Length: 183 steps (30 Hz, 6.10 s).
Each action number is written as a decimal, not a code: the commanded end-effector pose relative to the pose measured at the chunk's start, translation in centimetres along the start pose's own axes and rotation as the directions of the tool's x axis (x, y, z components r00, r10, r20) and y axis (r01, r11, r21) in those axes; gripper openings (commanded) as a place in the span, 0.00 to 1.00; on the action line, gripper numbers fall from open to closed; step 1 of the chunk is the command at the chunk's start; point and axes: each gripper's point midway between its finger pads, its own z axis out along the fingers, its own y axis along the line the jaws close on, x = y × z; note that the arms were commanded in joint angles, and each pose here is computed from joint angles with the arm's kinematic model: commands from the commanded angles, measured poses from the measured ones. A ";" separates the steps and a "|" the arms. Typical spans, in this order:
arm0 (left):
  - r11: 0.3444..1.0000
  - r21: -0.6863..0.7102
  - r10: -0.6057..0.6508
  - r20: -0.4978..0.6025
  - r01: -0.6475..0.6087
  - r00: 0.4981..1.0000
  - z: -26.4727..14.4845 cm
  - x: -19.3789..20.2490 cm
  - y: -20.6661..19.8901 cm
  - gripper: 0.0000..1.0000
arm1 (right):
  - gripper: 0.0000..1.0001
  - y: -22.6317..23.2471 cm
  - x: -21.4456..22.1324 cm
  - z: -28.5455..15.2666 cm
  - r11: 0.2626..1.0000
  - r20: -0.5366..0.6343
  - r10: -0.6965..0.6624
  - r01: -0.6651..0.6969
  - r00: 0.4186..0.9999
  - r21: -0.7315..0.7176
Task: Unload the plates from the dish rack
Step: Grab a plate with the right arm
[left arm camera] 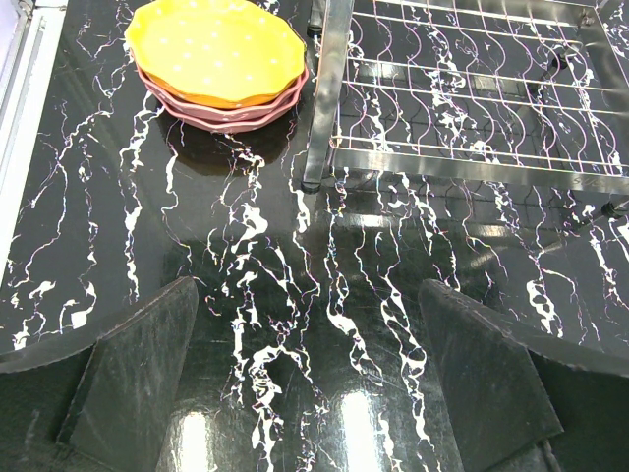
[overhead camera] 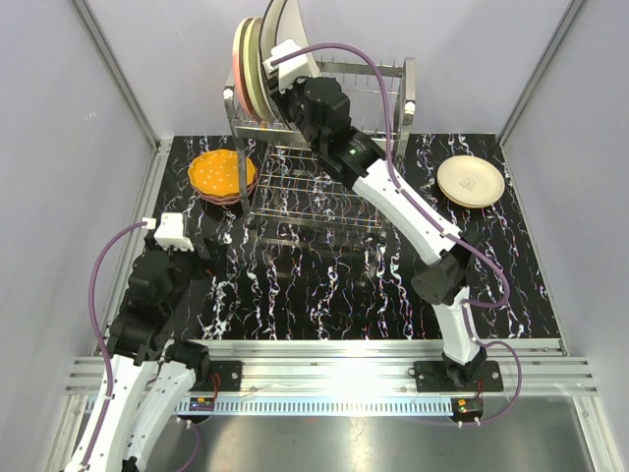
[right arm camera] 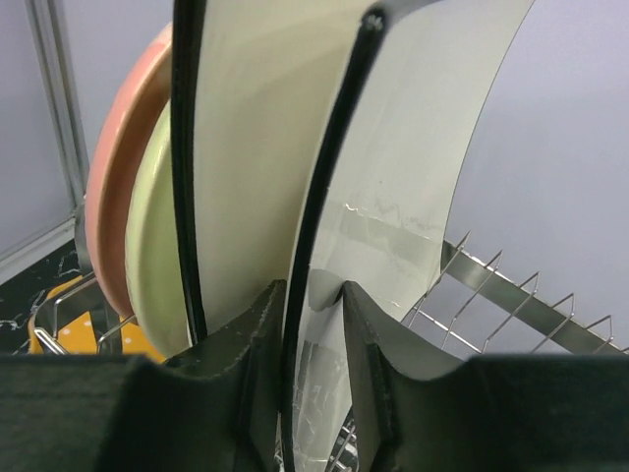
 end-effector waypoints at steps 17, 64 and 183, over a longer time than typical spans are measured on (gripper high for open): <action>1.000 -0.005 0.013 0.038 -0.013 0.999 0.3 -1.0 0.1 0.99 | 0.00 -2.6 -8.3 -1.4 0.995 0.216 0.063 -0.079 0.974 0.065; 1.000 -0.003 0.018 0.021 -0.018 1.000 0.6 -0.6 0.1 0.99 | 0.00 -6.7 -16.4 -4.0 0.924 0.472 0.290 -0.371 0.833 0.087; 0.999 0.038 0.026 0.018 -0.026 0.999 0.7 -0.6 -0.7 0.99 | 0.00 -9.2 -13.4 -3.6 0.913 0.330 0.386 -0.408 0.862 -0.001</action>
